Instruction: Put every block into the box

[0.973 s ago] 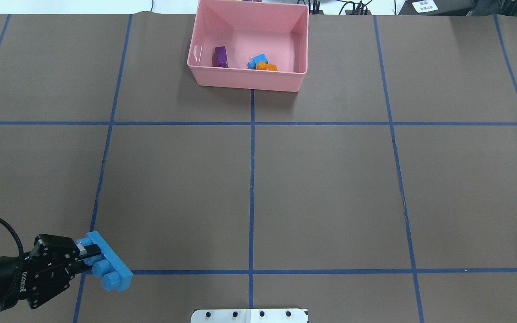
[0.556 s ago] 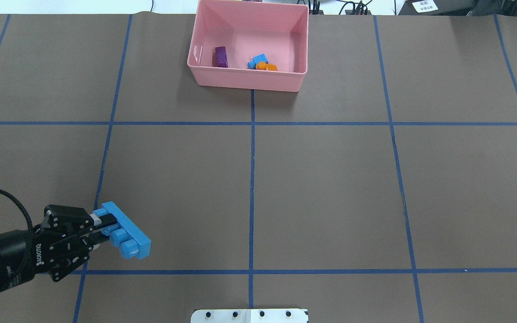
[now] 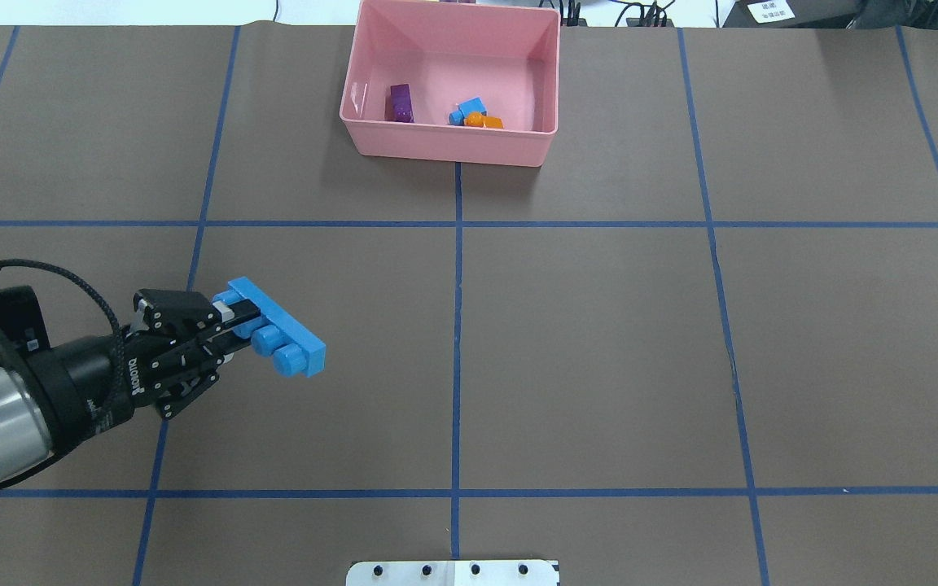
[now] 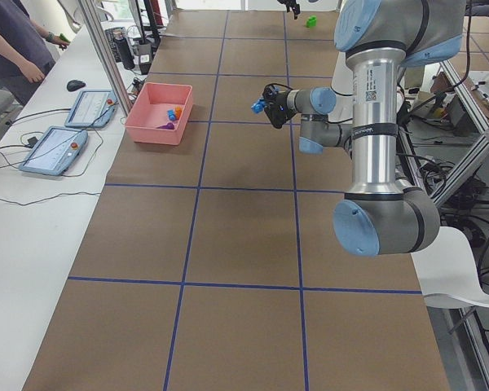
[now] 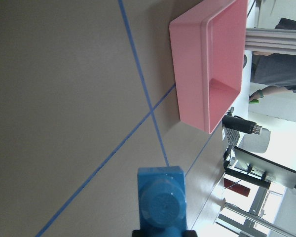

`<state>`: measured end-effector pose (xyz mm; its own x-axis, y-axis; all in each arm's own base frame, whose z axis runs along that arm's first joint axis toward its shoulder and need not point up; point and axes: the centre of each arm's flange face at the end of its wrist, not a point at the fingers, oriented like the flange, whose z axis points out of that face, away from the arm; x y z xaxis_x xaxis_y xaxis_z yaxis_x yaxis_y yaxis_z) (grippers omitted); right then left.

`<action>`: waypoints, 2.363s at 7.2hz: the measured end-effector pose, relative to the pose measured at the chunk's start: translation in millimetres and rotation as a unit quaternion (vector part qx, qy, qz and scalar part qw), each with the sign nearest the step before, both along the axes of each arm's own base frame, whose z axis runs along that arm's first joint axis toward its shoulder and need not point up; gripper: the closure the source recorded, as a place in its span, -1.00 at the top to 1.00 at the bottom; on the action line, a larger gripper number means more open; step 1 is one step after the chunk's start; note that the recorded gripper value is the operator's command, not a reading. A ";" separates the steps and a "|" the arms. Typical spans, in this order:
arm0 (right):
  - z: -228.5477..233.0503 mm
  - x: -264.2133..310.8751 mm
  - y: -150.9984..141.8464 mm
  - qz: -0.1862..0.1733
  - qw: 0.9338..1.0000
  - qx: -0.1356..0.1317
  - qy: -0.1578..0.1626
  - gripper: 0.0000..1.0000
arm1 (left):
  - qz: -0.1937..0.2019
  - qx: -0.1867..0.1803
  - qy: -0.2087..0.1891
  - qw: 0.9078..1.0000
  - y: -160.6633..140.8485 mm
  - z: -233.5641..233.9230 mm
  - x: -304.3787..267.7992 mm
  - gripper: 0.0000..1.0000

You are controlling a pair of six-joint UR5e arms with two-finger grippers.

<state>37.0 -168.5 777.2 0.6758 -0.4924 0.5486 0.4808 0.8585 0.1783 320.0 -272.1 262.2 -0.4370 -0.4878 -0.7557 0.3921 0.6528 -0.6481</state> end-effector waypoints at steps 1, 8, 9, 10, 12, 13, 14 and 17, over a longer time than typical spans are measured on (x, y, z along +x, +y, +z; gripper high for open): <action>5.3 4.4 19.2 -0.008 1.000 -0.003 0.000 1.00 | -0.017 0.002 -0.003 1.000 -17.8 -11.7 11.3 -1.00; 81.7 24.0 109.9 -0.045 0.999 0.007 -0.018 0.98 | -0.059 -0.002 -0.028 0.998 -128.3 -54.4 52.1 -1.00; 82.5 23.0 111.5 -0.043 0.999 0.003 -0.025 0.88 | -0.061 -0.003 -0.030 0.998 -138.4 -55.2 57.9 -1.00; 82.7 22.2 111.8 -0.041 0.999 0.000 -0.030 0.75 | -0.066 -0.006 -0.034 0.997 -154.9 -58.1 69.4 -1.00; 82.5 20.8 109.8 -0.038 0.999 -0.003 -0.035 -0.40 | -0.079 -0.016 -0.044 0.996 -190.1 -60.8 94.5 -1.00; 82.5 20.3 109.3 -0.037 0.999 -0.005 -0.037 -0.99 | -0.085 -0.021 -0.050 0.995 -207.1 -60.8 105.8 -1.00; 82.6 19.9 108.5 -0.037 0.999 -0.006 -0.038 -1.00 | -0.093 -0.026 -0.056 0.994 -226.4 -63.1 114.9 -1.00; 77.5 16.4 102.1 -0.038 0.998 0.000 -0.052 -1.00 | -0.109 -0.047 -0.064 0.991 -274.8 -76.0 143.2 -1.00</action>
<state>53.4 -66.4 854.7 0.5764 -0.5404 0.6129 0.5235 0.8201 0.2308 463.2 -547.0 186.2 -0.4437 -0.4628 -0.7674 0.6002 0.4824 -0.6380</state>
